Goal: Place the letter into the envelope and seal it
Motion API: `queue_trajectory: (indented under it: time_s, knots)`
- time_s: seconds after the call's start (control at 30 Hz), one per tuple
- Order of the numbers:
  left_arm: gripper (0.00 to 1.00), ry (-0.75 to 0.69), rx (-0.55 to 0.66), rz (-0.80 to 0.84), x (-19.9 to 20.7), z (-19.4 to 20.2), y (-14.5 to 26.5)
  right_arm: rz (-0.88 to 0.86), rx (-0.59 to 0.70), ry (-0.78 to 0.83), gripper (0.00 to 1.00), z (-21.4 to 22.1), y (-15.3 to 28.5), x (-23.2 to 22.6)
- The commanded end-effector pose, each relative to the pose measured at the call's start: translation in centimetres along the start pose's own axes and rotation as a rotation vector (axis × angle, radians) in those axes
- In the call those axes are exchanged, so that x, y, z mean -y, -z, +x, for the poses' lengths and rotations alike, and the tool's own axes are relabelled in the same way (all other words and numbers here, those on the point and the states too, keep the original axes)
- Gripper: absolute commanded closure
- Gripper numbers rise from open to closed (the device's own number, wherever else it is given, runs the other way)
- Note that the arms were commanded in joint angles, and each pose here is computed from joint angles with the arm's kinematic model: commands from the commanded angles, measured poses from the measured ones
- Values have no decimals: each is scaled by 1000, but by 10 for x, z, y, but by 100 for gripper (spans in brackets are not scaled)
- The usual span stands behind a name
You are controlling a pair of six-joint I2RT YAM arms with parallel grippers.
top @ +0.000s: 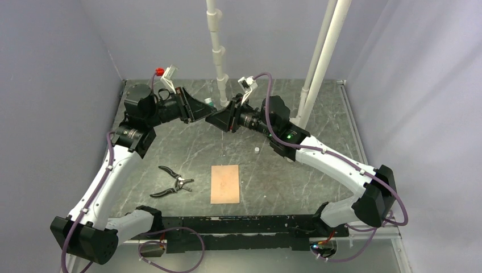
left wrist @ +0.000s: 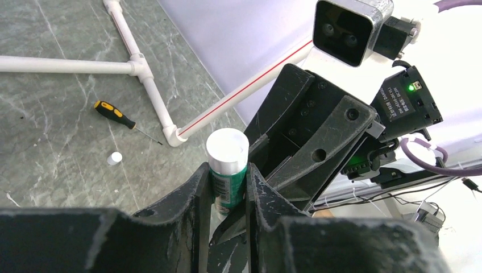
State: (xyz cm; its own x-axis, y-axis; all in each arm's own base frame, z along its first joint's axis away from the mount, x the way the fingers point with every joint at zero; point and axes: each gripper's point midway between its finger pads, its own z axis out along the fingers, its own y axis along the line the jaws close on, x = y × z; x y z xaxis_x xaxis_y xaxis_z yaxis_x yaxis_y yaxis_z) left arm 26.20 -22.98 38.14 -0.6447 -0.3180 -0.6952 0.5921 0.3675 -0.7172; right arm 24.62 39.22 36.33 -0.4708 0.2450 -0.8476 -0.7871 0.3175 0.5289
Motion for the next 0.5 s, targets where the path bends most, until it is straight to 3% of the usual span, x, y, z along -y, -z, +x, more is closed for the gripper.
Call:
queue_trajectory:
  time_s: [0.0,0.07,0.17,0.3,0.47]
  knots:
    - [97,-60,-48,60,9,13,4,-92,82,22,77,-35,3,-31]
    - [97,-124,-52,60,9,12,5,-46,44,34,51,-28,10,-23]
    - [98,-225,-70,63,10,12,8,27,2,74,35,-24,28,-9]
    - [97,-339,-118,126,18,19,13,2,-1,125,25,-32,56,-15]
    - [98,-438,-225,365,50,39,26,-110,-43,142,29,-40,68,-48]
